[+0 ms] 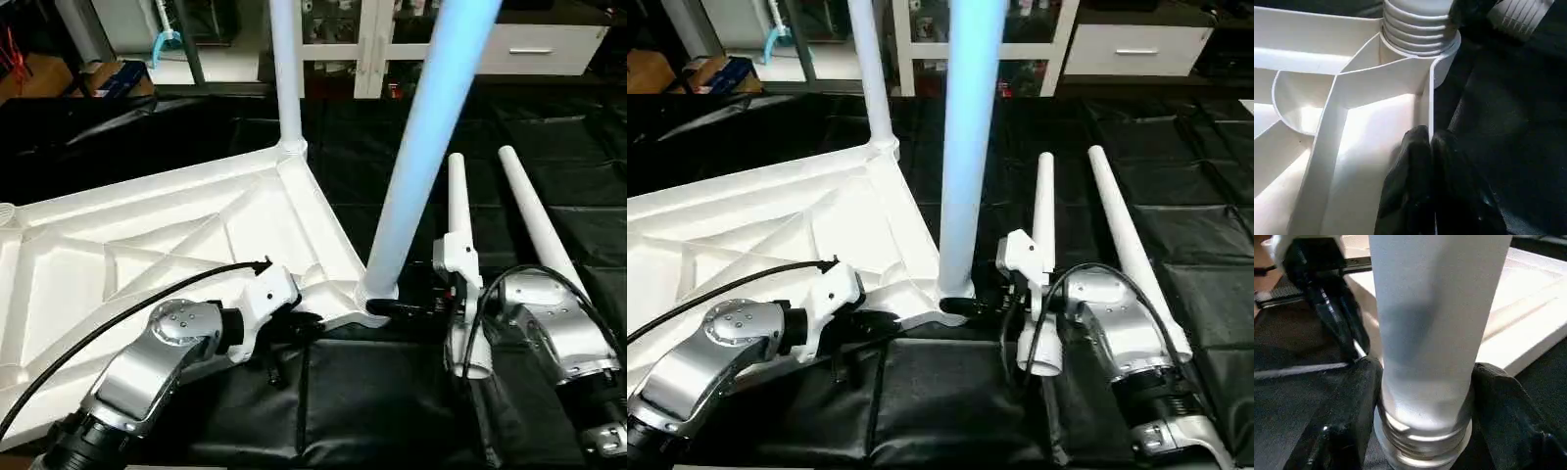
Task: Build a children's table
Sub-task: Rotate leg to tighten
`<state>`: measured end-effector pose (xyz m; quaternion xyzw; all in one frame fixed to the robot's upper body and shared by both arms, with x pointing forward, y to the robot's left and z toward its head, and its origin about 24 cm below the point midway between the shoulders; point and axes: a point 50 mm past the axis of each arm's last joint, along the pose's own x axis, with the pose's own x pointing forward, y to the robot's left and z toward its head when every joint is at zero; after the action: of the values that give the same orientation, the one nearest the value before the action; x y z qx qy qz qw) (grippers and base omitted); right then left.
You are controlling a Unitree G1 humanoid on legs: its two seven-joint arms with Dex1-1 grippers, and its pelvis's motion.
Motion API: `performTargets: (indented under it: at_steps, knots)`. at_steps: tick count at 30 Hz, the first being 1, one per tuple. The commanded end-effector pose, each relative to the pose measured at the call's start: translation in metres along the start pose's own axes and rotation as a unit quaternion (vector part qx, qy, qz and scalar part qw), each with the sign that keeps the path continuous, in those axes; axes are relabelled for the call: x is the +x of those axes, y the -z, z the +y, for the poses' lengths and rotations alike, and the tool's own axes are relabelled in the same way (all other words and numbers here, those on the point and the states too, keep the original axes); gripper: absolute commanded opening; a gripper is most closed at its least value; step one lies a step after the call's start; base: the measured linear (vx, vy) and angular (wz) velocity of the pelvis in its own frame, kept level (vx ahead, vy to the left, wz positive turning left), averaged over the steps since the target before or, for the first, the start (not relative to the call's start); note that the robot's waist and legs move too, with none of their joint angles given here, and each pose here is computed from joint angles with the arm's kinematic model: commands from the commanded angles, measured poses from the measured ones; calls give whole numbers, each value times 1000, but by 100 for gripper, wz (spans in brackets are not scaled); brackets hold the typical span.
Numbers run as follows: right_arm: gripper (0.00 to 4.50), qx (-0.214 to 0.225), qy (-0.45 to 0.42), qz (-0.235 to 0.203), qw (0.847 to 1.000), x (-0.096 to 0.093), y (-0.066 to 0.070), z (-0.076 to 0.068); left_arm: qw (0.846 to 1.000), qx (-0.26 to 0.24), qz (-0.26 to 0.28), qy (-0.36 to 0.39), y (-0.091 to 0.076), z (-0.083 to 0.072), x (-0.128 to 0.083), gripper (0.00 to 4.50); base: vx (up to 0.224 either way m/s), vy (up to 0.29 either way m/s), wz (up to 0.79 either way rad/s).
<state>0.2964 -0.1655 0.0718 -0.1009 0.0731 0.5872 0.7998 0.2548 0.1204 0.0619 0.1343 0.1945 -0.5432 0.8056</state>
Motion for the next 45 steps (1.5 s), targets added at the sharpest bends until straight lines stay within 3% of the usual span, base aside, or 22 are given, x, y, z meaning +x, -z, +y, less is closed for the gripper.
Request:
performTargets:
  at_steps: [1,10,14,17,23,27,30,35,40,45]
  knots:
    - [257,31,71,45,996,2,17,-6,999,-35,36,5,17,-6,9,0,0,0,0]
    - [256,91,184,36,978,41,25,6,989,-70,2,-127,-8,19,32,0,0,0,0]
    - [256,112,254,34,960,56,27,12,980,-91,-18,-177,-22,23,46,0,0,0,0]
    - [256,118,266,29,956,64,27,17,979,-92,-21,-182,-25,23,52,0,0,0,0]
    - [256,124,282,2,951,71,18,18,980,-88,-19,-178,-25,20,55,0,0,0,0]
    - [256,105,264,-54,957,74,1,19,980,-86,-13,-179,-20,21,51,0,0,0,0]
    - [323,93,231,-70,966,72,-6,22,985,-65,-6,-158,-16,18,47,0,0,0,0]
    - [350,84,205,-81,972,62,-13,17,994,-33,18,-102,-3,7,38,0,11,-5,0]
    - [372,46,127,-49,990,31,-14,8,999,-23,40,-2,18,-14,15,0,60,-25,1]
    - [372,25,76,-21,997,16,-9,10,999,-26,46,-5,23,-11,5,0,11,-4,1]
